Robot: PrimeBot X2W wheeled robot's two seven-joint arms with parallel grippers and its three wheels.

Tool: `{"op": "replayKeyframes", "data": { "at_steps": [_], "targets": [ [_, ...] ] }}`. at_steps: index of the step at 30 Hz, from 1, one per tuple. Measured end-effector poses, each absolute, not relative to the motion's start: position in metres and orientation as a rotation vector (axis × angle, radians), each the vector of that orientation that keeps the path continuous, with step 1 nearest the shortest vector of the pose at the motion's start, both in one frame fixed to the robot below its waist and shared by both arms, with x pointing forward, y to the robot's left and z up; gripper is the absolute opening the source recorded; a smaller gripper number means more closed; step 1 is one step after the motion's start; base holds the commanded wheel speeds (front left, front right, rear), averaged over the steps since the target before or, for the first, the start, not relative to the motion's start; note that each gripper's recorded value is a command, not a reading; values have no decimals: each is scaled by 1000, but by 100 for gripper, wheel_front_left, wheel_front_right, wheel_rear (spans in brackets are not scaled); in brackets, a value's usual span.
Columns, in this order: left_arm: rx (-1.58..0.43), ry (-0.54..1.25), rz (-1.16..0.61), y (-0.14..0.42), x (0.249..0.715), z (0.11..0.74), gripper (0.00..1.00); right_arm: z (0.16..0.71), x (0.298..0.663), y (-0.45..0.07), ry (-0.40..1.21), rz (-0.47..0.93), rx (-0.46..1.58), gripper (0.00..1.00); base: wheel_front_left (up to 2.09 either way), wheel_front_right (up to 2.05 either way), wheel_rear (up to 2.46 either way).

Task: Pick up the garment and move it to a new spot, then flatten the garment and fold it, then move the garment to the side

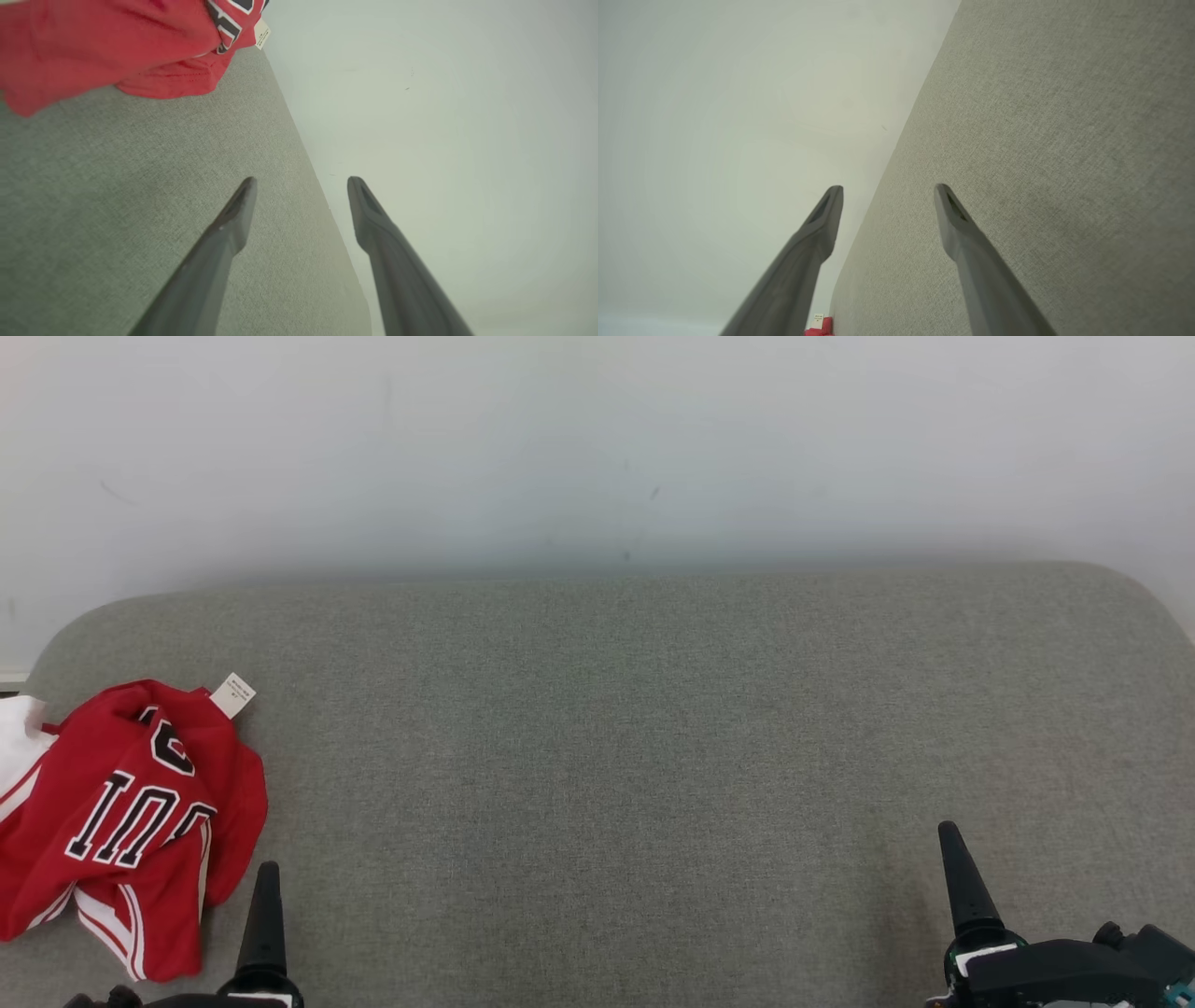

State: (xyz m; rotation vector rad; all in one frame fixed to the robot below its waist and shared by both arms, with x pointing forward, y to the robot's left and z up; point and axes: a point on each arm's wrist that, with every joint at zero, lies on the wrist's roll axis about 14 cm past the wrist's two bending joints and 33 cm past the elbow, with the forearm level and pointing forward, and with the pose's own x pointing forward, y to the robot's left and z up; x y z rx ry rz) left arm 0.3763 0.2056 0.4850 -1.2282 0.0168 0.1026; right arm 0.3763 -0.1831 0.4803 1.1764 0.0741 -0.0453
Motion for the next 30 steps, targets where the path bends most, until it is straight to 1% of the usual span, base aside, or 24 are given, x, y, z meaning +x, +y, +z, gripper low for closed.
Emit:
{"op": "replayKeyframes", "data": {
  "at_steps": [17, 30],
  "targets": [
    [-806, 2, 44, 193, 375, 500, 100, 479, 375, -177, 79, -14, 846, 100, 0, 0, 0],
    [-549, -9, -15, 180, 372, 507, 100, 474, 372, -178, 83, -7, 659, 100, 0, 0, 0]
  ]
}}
